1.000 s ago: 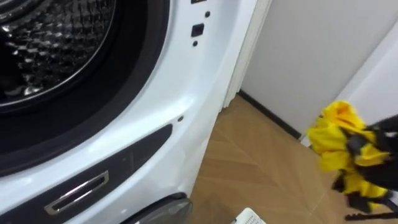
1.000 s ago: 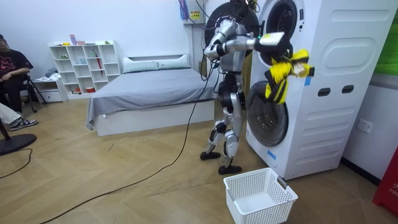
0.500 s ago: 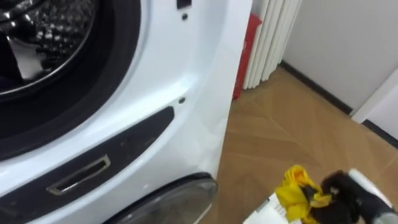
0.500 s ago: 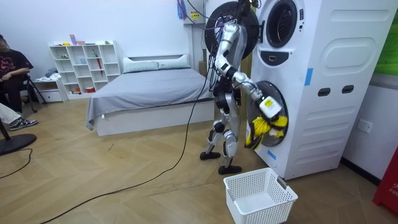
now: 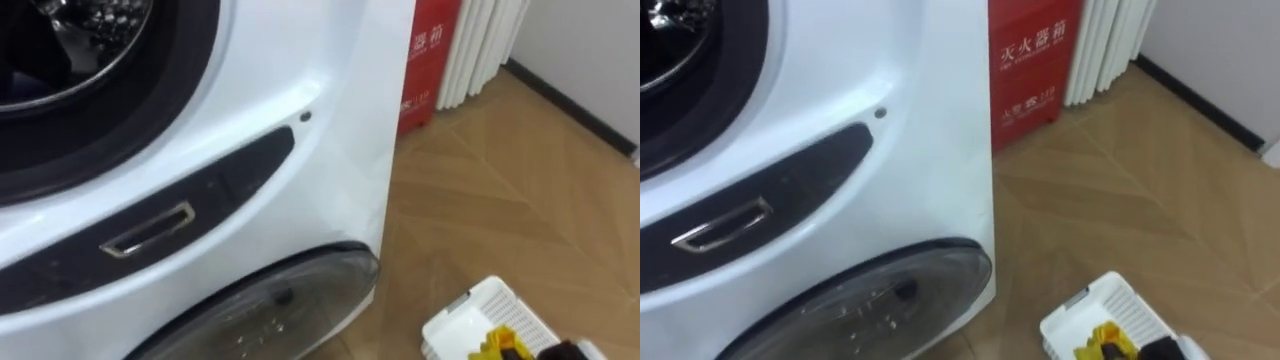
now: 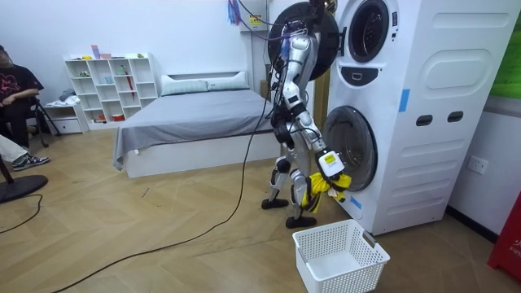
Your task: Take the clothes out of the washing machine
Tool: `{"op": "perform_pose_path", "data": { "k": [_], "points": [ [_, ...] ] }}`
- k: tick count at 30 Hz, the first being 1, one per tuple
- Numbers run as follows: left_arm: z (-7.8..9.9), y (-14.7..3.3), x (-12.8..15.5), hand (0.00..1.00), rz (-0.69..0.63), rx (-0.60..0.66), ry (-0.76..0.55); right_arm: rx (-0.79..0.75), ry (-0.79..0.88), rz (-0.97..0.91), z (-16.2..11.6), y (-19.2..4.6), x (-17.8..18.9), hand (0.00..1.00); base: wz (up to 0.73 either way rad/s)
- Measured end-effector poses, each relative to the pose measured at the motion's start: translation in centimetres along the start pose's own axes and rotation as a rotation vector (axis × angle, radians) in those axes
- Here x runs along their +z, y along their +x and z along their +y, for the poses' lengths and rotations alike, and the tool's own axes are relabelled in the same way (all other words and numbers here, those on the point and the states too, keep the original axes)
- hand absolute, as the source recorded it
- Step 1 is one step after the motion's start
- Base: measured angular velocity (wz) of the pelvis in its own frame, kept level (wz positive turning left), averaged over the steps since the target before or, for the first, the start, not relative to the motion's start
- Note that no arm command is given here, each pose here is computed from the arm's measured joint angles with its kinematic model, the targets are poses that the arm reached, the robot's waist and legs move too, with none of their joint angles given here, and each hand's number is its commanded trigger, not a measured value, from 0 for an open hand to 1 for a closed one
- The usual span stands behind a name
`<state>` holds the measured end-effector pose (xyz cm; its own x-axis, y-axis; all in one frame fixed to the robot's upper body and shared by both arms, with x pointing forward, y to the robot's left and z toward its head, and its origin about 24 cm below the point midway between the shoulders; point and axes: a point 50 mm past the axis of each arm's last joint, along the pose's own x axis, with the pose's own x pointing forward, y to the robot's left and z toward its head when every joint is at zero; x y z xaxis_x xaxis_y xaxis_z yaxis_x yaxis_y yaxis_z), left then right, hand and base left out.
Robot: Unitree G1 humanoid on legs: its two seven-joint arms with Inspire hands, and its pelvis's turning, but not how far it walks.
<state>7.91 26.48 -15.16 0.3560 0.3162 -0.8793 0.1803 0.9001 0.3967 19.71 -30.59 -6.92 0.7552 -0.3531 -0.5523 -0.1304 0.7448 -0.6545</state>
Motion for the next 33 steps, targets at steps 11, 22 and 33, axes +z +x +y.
{"op": "perform_pose_path", "data": {
  "k": [11,22,33],
  "points": [
    [-0.3,0.0,0.8,0.00,-0.025,-0.002,-0.054,-0.092,-0.008,0.032,0.0,-0.1,-0.9,1.00,0.03],
    [-0.7,-0.1,1.4,0.00,-0.058,-0.004,-0.051,-0.239,-0.026,-0.008,-0.3,-0.1,-0.4,1.00,0.00],
    [-1.1,-0.2,2.4,0.00,-0.105,-0.025,-0.023,-0.305,-0.026,-0.024,-1.0,0.1,0.3,1.00,0.01]
  ]
}}
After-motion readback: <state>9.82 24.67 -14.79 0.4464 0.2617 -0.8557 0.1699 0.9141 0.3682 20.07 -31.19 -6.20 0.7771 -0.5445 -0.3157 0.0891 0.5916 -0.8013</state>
